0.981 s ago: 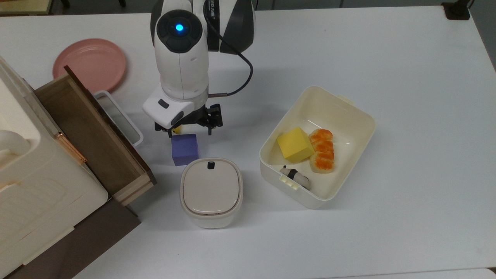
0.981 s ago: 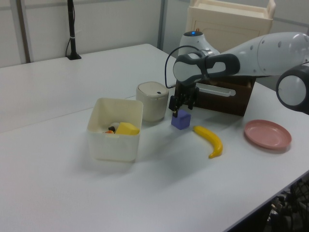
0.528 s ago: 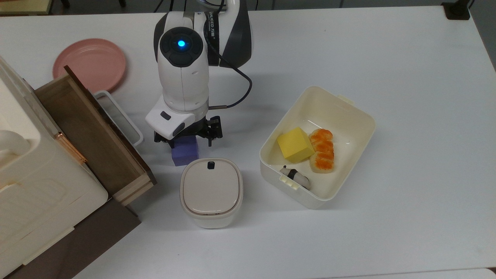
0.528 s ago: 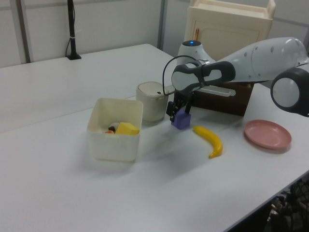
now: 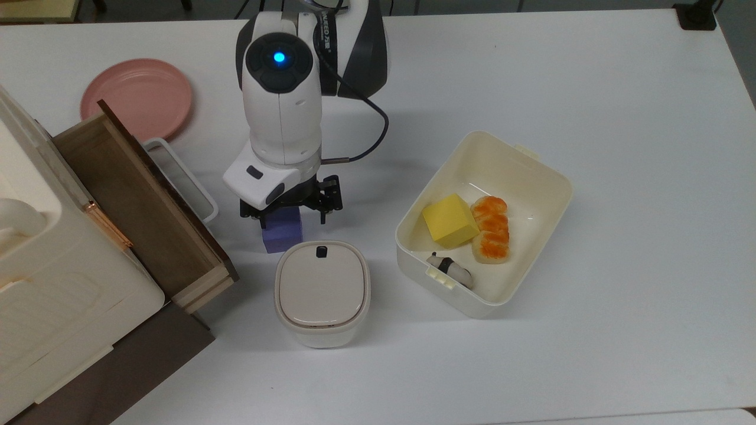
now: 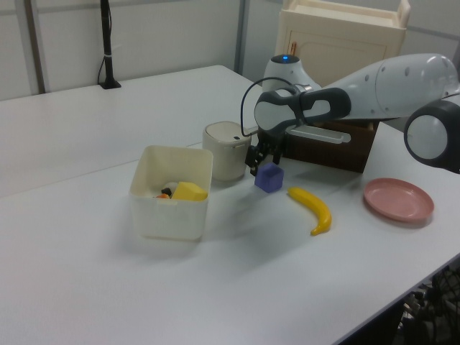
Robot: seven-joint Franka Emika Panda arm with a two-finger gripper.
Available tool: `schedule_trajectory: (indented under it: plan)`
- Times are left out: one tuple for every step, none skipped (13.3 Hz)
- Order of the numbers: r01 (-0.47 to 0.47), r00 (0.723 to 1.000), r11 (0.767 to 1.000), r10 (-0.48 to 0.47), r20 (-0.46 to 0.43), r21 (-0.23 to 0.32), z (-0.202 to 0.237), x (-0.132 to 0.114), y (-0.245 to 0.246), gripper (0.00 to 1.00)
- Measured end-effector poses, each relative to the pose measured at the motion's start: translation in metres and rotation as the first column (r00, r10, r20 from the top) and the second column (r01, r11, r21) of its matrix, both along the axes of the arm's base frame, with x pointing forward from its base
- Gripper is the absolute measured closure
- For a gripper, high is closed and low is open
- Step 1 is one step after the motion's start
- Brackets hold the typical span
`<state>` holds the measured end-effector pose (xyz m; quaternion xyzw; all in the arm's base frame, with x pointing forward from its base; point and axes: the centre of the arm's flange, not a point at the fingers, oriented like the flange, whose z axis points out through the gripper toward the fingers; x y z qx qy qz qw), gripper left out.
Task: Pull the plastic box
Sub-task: 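Move the gripper over the cream plastic box and lower it inside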
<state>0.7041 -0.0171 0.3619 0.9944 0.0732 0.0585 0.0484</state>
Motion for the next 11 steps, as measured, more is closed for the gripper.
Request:
schedule_trajectory:
  plan:
    - [-0.006,1.000,1.000,0.006,0.016,0.003,0.011,0.001,0.005,0.00]
    - [-0.016,0.999,1.000,0.016,0.037,0.007,0.025,0.001,0.011,0.00]
    - [-0.030,0.998,0.999,0.029,0.056,0.013,0.039,0.002,0.020,0.00]
    - [-0.045,0.997,0.999,0.044,0.071,0.019,0.053,0.001,0.031,0.00]
    - [-0.072,0.994,0.997,0.069,0.087,0.028,0.067,-0.001,0.048,0.00]
    - [-0.096,0.991,0.995,0.093,0.093,0.033,0.071,-0.002,0.060,0.00]
    - [-0.140,0.986,0.989,0.135,0.098,0.043,0.074,-0.003,0.080,0.00]
    - [-0.167,0.981,0.985,0.161,0.104,0.051,0.077,-0.004,0.094,0.00]
    - [-0.198,0.975,0.978,0.189,0.120,0.063,0.085,-0.005,0.113,0.00]
    - [-0.230,0.965,0.971,0.218,0.147,0.071,0.093,-0.005,0.131,0.00]
    - [-0.254,0.955,0.964,0.238,0.176,0.074,0.098,-0.005,0.145,0.00]
